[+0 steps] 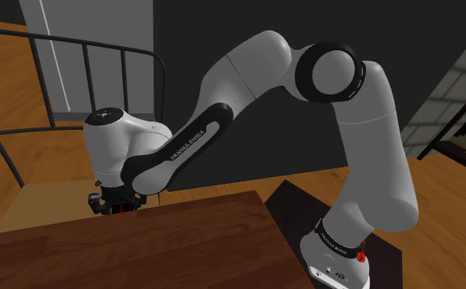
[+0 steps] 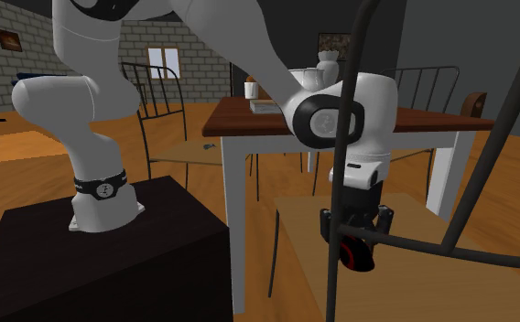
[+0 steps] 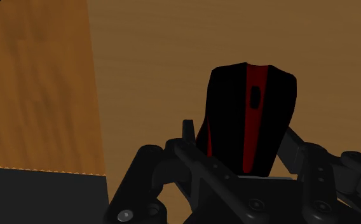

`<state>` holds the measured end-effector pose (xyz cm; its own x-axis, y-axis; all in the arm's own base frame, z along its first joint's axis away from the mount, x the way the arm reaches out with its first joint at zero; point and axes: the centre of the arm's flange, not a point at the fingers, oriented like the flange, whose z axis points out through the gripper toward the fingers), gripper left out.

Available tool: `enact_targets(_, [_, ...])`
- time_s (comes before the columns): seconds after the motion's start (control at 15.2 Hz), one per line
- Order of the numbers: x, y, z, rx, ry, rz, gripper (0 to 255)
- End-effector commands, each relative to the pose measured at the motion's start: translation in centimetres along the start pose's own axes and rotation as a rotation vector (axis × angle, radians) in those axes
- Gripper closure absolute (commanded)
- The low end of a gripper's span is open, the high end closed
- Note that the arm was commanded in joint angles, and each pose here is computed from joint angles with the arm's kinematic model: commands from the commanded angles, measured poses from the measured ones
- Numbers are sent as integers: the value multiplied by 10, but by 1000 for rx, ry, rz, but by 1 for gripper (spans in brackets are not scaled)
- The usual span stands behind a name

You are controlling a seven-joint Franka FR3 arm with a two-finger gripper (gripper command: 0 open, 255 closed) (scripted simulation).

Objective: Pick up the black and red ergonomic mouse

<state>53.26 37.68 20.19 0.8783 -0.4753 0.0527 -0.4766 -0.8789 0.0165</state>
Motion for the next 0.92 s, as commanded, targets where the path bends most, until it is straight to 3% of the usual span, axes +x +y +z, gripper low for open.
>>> enact_targets(0.0, [0, 0, 2, -2, -2, 1, 255])
enact_targets(0.86, [3, 2, -57, -2, -2, 1, 255])
